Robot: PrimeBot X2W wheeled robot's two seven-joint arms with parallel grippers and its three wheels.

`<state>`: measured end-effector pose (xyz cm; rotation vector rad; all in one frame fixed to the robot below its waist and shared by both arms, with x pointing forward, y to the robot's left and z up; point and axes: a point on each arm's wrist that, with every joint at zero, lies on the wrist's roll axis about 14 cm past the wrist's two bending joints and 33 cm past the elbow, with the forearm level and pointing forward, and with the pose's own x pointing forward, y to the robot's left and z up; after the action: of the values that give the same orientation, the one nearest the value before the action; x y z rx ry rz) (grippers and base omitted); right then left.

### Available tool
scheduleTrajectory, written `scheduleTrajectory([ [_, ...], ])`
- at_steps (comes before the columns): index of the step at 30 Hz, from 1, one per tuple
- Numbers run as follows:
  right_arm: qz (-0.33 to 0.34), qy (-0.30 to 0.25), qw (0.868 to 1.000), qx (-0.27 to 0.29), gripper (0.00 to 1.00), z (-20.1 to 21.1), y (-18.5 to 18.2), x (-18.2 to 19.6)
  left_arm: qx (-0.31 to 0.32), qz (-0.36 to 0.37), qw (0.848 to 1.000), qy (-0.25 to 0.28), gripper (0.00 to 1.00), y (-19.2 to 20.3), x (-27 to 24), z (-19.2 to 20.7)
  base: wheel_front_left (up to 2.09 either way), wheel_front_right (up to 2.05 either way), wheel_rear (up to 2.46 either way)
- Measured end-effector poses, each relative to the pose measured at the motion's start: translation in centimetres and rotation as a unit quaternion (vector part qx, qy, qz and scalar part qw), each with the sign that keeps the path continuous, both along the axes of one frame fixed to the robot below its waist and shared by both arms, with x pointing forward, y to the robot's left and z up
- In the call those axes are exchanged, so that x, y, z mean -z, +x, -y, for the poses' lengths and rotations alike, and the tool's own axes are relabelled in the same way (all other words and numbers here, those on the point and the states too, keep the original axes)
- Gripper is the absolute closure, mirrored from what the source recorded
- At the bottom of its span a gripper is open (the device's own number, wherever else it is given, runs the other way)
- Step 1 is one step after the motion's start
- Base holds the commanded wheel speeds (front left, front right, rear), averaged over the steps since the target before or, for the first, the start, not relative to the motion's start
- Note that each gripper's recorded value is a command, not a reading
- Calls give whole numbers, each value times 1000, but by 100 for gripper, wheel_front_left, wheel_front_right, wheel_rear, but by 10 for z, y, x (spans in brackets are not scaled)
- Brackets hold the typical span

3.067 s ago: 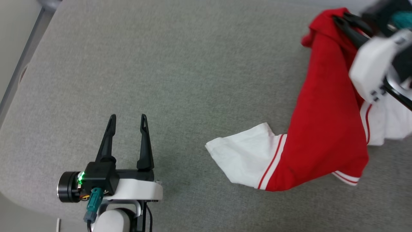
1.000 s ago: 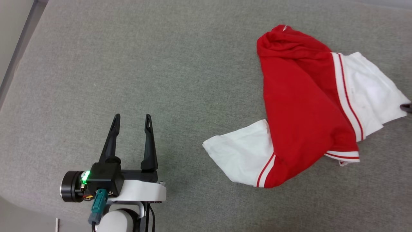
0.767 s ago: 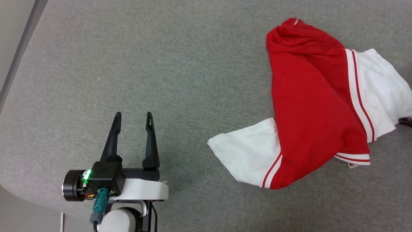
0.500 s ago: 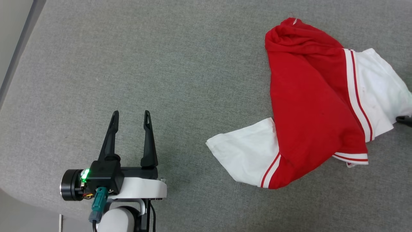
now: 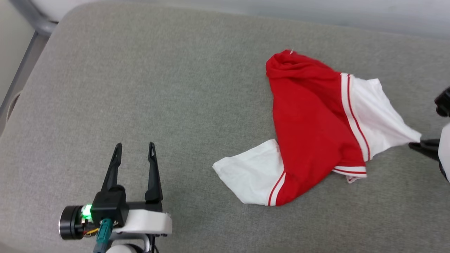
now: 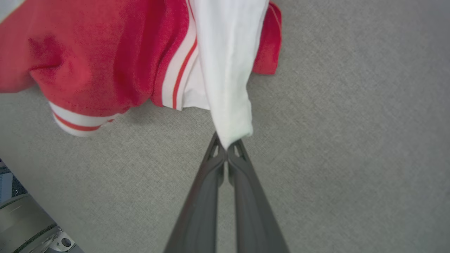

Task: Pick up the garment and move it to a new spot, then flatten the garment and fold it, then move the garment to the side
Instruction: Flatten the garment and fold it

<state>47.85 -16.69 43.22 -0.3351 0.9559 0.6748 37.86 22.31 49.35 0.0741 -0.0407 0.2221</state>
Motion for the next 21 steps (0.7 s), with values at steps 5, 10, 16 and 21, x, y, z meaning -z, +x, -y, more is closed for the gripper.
scheduleTrajectory([
  [5, 31, 42, 998, 19, 100, 14, -34, -32, 7, 8, 1000, -2, 0, -14, -6, 3, 0, 0, 0],
  [10, 33, 78, 993, 78, 100, 45, -74, -40, 25, 15, 1000, -3, 0, -19, -11, 12, 0, 0, 0],
  [16, 7, 99, 974, 202, 100, 102, -122, -19, 48, 26, 998, -5, 0, -18, -17, 25, 0, 0, 0],
  [21, -38, 90, 947, 306, 100, 147, -160, 17, 58, 21, 998, -7, 0, -16, -13, 30, 0, 0, 0],
])
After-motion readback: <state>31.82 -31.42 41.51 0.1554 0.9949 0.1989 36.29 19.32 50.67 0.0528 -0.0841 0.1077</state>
